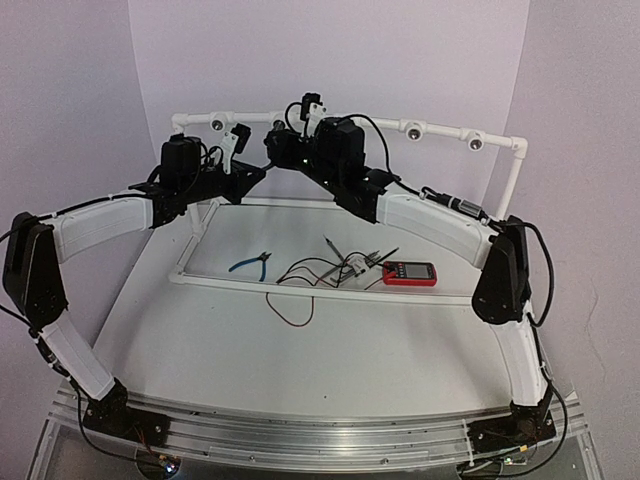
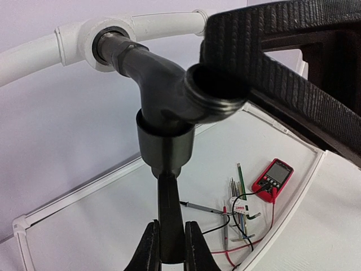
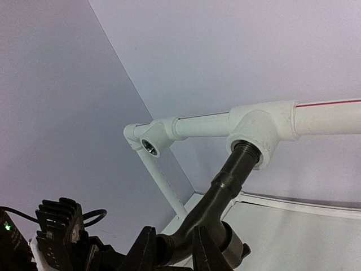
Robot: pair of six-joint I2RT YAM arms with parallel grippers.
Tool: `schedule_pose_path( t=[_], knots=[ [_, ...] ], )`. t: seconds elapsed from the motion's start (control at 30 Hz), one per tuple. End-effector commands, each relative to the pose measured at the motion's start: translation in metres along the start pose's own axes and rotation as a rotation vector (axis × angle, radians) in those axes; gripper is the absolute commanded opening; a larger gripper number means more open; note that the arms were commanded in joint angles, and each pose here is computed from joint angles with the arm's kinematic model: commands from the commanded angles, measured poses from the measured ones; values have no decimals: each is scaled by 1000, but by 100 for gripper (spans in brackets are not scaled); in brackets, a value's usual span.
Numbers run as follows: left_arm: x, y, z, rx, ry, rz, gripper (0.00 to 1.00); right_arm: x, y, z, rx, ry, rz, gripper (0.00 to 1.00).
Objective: Install the water faucets
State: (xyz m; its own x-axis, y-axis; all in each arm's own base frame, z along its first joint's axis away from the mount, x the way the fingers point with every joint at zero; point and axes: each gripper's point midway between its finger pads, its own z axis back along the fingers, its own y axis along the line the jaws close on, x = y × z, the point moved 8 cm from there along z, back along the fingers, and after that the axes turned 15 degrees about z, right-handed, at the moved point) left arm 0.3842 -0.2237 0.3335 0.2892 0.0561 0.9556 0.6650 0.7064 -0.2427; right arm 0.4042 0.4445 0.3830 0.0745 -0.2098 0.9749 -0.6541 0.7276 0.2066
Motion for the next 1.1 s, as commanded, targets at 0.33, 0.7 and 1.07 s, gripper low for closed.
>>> schedule_pose_path(
  t=[0.33,0.7,1.07],
  knots=[
    [87,-18,46,153,-356,-547,0,5,-11,18,-99,62,26,25],
    [94,-30,61,210,-461,-1000,0,19,-7,26,-65,46,-8,30],
    [94,-42,69,228,-568,-1303,0,47,3,43,18,-27,-11,37]
  ],
)
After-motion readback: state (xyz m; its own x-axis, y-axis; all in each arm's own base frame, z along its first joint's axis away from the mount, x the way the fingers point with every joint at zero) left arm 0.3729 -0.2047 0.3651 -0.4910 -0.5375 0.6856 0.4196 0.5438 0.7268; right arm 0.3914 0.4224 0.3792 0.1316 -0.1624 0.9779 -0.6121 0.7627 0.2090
